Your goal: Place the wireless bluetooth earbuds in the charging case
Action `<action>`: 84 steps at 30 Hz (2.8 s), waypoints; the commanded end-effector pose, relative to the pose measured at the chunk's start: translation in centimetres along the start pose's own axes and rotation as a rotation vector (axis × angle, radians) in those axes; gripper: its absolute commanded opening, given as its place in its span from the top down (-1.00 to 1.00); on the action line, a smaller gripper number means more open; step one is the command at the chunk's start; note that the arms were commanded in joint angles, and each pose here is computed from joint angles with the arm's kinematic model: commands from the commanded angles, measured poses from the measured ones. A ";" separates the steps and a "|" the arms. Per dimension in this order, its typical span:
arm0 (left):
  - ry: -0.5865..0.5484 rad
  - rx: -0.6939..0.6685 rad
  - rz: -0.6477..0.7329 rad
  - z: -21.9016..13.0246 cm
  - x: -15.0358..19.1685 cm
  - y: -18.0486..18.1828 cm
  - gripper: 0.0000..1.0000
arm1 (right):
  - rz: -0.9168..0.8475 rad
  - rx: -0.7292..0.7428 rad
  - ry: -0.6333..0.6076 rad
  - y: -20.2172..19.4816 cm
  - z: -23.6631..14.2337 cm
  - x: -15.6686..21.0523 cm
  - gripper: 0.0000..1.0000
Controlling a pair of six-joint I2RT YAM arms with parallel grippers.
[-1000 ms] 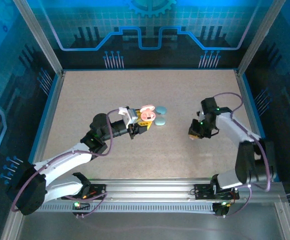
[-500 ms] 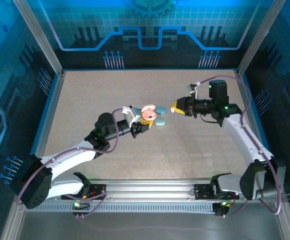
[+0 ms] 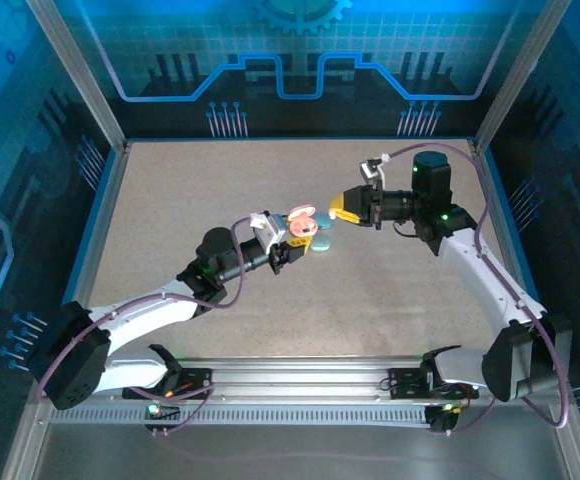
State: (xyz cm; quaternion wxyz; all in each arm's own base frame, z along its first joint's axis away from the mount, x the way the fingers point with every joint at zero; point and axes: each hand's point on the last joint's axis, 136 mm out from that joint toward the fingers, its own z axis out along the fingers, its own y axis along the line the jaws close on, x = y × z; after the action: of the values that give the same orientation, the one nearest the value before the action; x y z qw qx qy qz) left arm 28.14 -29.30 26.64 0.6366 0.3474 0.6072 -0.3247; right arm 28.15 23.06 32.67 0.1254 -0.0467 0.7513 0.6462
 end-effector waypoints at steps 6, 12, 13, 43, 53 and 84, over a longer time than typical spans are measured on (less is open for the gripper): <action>-0.095 -0.019 0.066 0.6 -2.7 0.1 0.37 | -0.162 0.039 0.054 3.0 1.5 1.4 0.63; -0.107 -0.010 0.066 0.8 -2.9 -0.3 0.36 | -0.196 0.095 0.051 2.5 2.3 1.5 0.63; -0.111 -0.013 0.067 0.8 -2.9 -0.3 0.36 | -0.205 0.120 0.052 2.3 2.5 1.6 0.63; -0.130 -0.009 0.047 1.6 -3.1 -0.8 0.36 | -0.367 0.347 0.063 0.4 6.3 3.2 0.63; -0.140 -0.018 0.054 1.3 -3.4 -0.7 0.36 | -0.355 0.456 0.059 -1.9 5.7 3.2 0.57; -0.130 -0.019 0.080 1.0 -3.6 -0.8 0.36 | -0.390 0.515 0.028 -0.5 4.5 2.7 0.34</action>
State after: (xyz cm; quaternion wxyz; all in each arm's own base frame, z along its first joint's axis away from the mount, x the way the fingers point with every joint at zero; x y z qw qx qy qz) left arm 28.35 -30.72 26.46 0.6518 0.3483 0.5970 -0.3122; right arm 26.53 27.83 30.16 0.2353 -0.1574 0.8678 0.4083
